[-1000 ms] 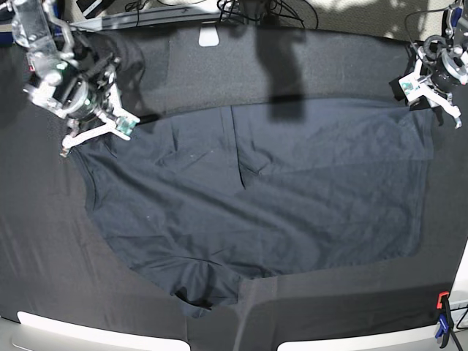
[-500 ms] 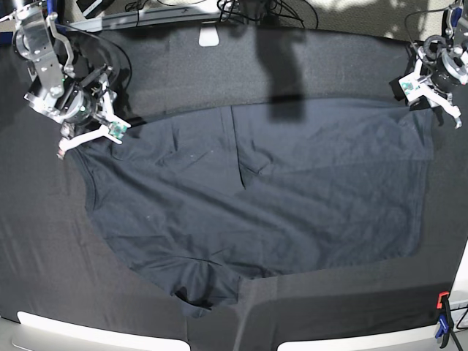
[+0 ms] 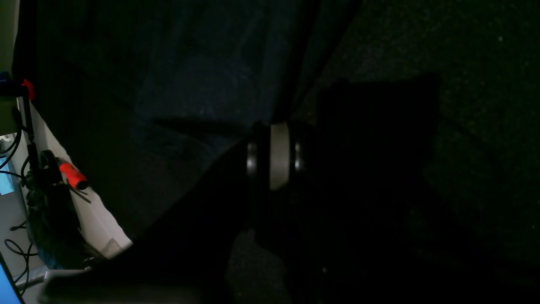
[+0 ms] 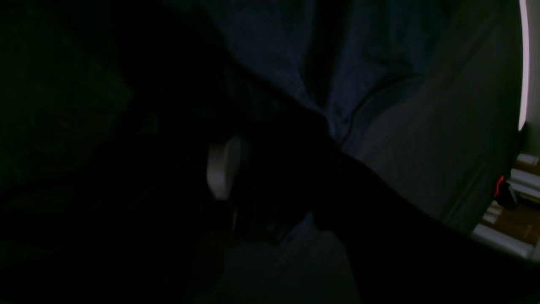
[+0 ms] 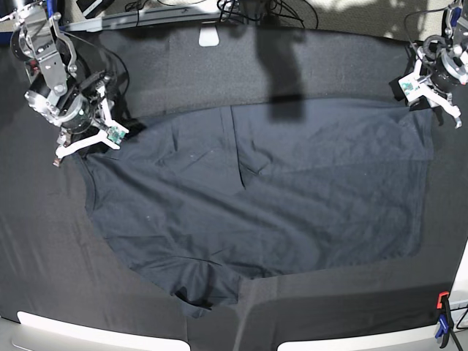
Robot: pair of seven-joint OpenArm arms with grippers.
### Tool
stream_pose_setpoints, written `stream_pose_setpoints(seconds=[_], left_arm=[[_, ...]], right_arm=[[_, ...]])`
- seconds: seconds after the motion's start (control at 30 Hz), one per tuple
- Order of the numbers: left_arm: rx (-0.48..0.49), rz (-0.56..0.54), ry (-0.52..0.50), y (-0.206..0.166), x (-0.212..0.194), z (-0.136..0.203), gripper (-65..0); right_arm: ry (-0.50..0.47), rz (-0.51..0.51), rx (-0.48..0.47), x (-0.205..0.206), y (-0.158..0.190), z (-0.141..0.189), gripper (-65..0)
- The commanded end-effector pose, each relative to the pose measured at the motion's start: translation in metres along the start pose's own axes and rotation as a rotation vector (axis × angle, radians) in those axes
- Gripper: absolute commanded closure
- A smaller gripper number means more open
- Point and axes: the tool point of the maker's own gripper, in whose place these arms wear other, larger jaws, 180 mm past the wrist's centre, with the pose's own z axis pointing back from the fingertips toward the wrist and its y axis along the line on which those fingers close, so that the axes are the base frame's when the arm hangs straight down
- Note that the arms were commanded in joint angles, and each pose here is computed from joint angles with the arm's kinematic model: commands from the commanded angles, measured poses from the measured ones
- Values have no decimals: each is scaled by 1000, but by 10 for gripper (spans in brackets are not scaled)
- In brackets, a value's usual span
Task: Layout the t-shirt on the table in an organized manner, then fold the t-shirt properly
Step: 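Grasp the collar corners with both grippers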
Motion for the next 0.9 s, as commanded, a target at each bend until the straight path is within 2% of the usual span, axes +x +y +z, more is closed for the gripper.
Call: stream_pose_setpoints(seconds=[0.0,0.47,0.57,0.7,0.87], left_arm=[[1,-26,37,4,-9,3,0],[1,-26,37,4,-9,3,0],[0,-22,36,4,-9,3,0],[1,44,2,4,-3,3,0],[1,53,-2,4,-2,3,0]], right_arm=[[-12,17,-48,2,-17,3,-255],[-1,-14,-37,2,-9,-3,-254],[52,-12,-34,-12,-5,-13,-254],[128,1,-36,-34,-6,-23,-254],[149,1,-121,-38,-22,-21,-254]])
